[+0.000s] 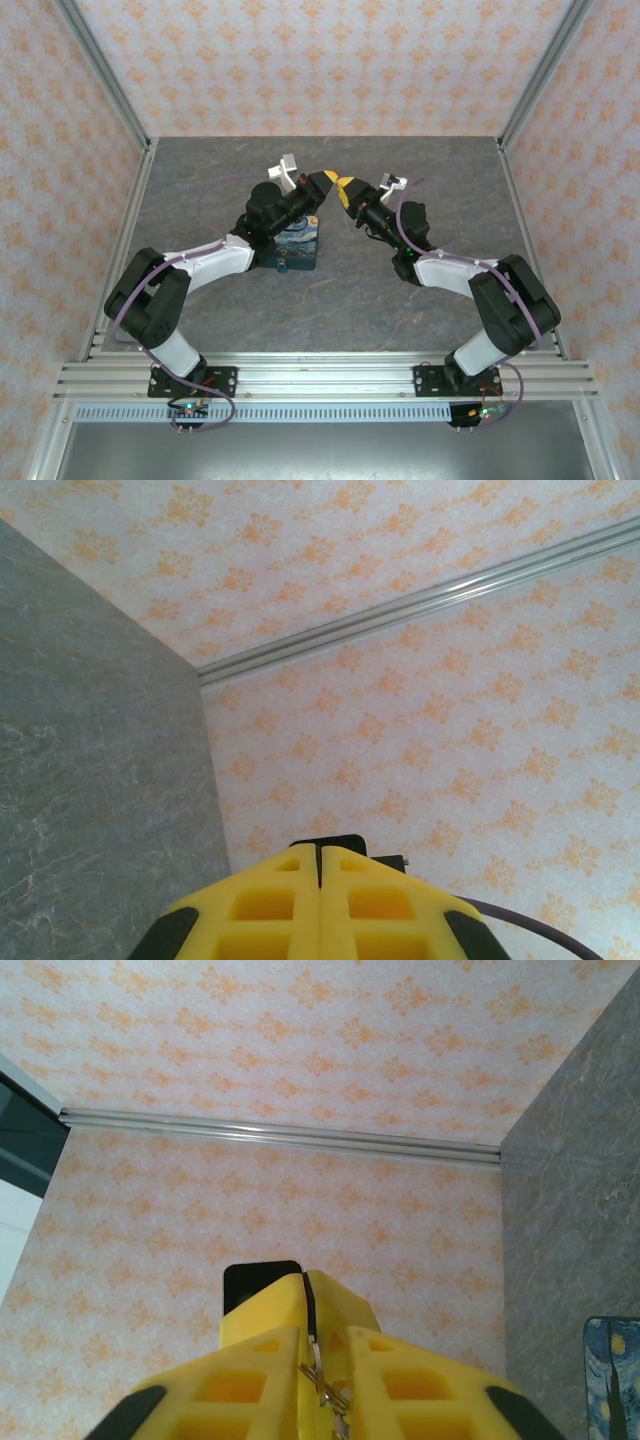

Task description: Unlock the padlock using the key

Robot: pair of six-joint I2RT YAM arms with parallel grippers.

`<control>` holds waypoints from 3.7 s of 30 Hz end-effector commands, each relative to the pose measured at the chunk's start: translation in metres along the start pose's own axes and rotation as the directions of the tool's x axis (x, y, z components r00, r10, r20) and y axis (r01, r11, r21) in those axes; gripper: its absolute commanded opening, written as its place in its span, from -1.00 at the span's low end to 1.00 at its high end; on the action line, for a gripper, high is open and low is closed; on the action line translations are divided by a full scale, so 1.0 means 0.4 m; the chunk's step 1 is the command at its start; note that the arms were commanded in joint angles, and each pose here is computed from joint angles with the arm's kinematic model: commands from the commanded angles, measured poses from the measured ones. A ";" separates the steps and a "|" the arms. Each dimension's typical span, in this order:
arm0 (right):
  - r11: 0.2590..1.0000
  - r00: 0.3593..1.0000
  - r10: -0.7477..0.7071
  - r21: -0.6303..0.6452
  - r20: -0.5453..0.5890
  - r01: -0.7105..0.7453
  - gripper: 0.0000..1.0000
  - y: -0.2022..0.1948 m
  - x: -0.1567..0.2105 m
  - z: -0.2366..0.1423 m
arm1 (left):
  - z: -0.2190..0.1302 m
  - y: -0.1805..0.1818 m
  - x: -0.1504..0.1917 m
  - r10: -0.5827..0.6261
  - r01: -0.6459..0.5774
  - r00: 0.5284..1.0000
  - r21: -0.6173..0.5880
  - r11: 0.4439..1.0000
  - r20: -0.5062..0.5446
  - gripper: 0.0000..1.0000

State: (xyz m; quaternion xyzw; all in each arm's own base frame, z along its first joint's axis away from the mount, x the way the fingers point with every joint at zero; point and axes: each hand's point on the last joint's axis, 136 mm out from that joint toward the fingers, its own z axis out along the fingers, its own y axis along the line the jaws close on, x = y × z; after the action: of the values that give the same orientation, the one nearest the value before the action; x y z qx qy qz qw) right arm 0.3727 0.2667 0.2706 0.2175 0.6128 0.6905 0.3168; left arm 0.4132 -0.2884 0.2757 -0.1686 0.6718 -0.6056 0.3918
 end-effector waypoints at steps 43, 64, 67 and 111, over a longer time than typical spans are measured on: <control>0.998 0.999 -0.041 -0.044 -0.026 0.039 -0.57 0.029 -0.008 -0.037 | 0.013 -0.014 0.027 -0.007 0.008 1.000 0.015 1.000 -0.029 -1.00; 0.998 0.997 -0.043 -0.041 -0.059 0.041 -0.64 0.026 0.023 -0.021 | 0.015 -0.009 0.028 -0.010 0.011 0.999 0.005 1.000 -0.033 -1.00; 0.998 0.997 -0.043 -0.040 -0.056 0.041 -0.67 0.026 0.022 -0.020 | 0.014 -0.010 0.030 -0.008 0.008 0.999 0.004 1.000 -0.035 -1.00; 0.914 0.976 -0.197 0.344 -0.091 0.216 -1.00 -0.178 0.031 -0.210 | -0.582 0.439 -0.160 0.106 -0.027 0.994 -0.851 0.525 0.034 0.66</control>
State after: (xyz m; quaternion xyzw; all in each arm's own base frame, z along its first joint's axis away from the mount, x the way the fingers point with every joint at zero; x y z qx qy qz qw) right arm 0.3210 0.2263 0.1970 0.1868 0.7397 0.5628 0.3182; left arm 0.3553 -0.0643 0.1603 -0.3364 0.8326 -0.2521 0.3607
